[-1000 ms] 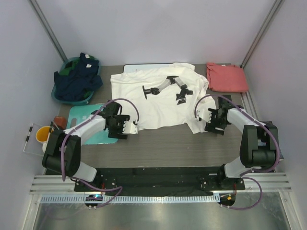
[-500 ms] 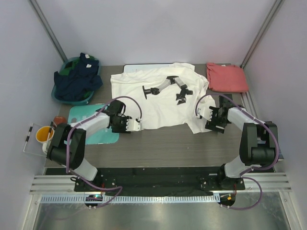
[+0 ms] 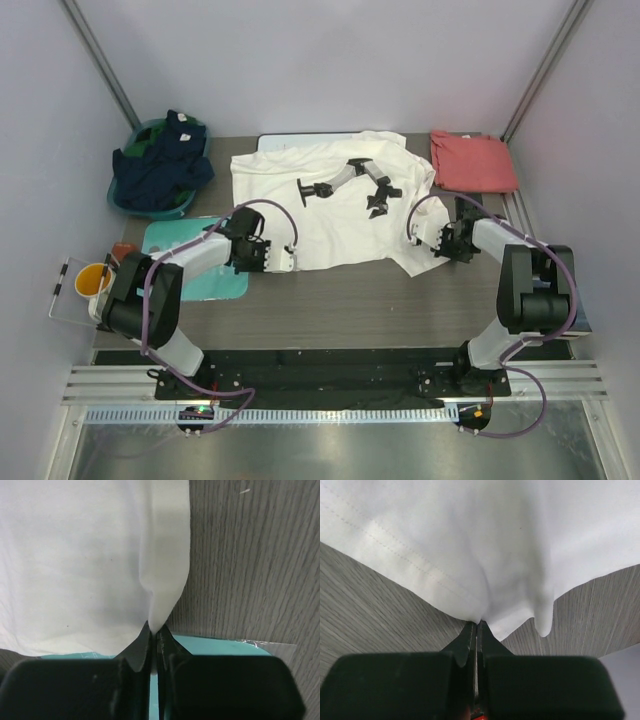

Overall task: Fold and stack the t-shirts
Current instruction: Flatten the tshirt out

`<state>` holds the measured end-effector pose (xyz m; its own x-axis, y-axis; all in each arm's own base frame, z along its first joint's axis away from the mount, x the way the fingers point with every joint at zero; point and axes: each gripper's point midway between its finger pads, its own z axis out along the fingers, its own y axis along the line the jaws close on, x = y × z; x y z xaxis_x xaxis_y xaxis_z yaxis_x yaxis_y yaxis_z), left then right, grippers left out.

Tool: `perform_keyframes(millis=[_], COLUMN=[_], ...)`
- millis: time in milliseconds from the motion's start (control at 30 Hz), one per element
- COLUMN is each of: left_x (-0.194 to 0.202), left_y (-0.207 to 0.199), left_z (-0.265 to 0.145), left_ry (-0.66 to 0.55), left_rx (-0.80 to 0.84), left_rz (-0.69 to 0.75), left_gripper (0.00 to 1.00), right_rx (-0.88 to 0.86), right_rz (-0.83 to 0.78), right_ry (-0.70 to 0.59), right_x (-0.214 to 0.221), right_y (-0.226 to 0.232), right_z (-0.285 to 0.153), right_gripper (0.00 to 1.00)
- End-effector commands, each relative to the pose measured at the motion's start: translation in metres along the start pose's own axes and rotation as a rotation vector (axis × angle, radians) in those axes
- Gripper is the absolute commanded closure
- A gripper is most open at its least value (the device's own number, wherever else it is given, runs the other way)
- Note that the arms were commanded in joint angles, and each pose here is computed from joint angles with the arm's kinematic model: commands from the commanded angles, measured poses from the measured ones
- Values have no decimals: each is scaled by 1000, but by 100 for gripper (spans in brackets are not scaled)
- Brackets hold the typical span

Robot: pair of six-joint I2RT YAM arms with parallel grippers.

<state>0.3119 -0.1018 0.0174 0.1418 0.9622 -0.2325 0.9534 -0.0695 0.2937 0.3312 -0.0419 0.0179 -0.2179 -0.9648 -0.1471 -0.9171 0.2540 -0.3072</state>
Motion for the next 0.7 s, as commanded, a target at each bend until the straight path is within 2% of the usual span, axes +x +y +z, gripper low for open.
perform_keyframes(millis=[0,200,400,533,567,667], left_x=[-4,-20,-42,-43,-47,-45], left_y=[23,74,153,197,213,234], left_z=[-11,-48,-115,-152,-168,-201], left_ry=[10,-22,-59,-28,-39,-21], left_rx=[-63,-227,-507,-693,-779,-929], left_rz=[-23,-83,-79,-60,-58,-76], left_gripper=[100,100,100,100,100,100], right_rx=[-42,130,422,662,695,871], right_rz=[16,13,0,27,1,18], right_ry=[-24,-127,-238,-217,-222,-201], right_x=[-4,-32,-70,-73,-86,-87], right_y=[6,-47,-116,-162,-167,-197], right_z=[-7,-65,-137,-185,-191,-229], right_gripper=[99,99,99,99,99,99])
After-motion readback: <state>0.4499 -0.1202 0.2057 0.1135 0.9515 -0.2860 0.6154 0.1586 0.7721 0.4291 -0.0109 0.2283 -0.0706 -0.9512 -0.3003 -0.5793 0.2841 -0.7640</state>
